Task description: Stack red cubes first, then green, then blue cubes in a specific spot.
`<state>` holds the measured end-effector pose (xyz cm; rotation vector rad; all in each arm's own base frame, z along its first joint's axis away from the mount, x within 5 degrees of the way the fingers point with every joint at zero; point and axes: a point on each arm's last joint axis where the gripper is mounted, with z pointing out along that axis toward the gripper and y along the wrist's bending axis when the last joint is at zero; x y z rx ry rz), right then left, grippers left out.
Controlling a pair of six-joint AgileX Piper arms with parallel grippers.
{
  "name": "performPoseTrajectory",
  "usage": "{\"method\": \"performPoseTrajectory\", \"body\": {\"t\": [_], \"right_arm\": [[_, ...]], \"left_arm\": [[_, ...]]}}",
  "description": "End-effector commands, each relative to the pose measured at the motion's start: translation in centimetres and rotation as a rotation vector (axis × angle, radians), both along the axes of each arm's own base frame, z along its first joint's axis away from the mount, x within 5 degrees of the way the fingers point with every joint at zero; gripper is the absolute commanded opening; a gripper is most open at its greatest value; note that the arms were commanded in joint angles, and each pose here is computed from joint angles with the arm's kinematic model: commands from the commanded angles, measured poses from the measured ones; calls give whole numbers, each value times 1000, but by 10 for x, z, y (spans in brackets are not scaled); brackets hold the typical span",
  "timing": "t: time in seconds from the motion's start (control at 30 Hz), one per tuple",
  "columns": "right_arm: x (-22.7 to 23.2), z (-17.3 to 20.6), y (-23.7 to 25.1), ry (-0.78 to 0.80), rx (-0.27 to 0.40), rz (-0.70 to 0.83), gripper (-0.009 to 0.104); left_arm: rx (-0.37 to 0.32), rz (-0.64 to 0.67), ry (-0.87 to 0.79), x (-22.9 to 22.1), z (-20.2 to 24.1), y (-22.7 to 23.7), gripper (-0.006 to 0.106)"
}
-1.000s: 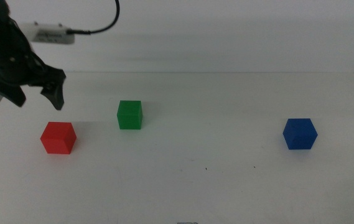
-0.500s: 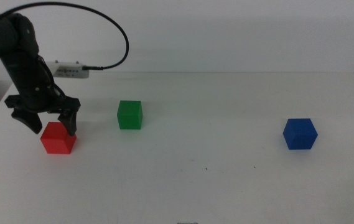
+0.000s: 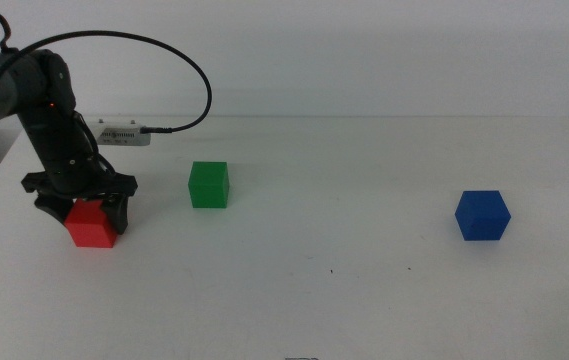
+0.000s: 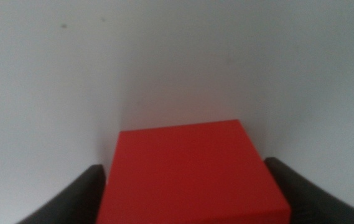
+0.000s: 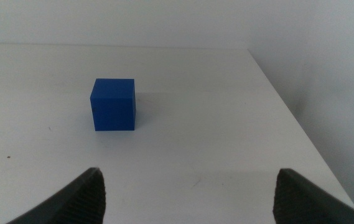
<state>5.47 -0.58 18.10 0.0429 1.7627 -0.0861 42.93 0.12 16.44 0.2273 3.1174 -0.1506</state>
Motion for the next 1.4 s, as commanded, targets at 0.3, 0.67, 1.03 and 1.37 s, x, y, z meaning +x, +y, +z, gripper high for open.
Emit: {"method": "performPoseTrajectory", "body": {"t": [0.3,0.67,1.03,1.37], "right_arm": [[0,11,0,-100,-35,4,94],[0,11,0,-100,-35,4,94],[0,11,0,-100,-35,4,94],[0,11,0,-99,-35,5,94]], "left_arm": [[-54,61,-61,-14,64,-15,4],[-46,207,-105,-60,126,-119,-1],[-106,124,-122,-95,118,-221,-1],[-97,126,-66,-91,86,-263,-1]]}}
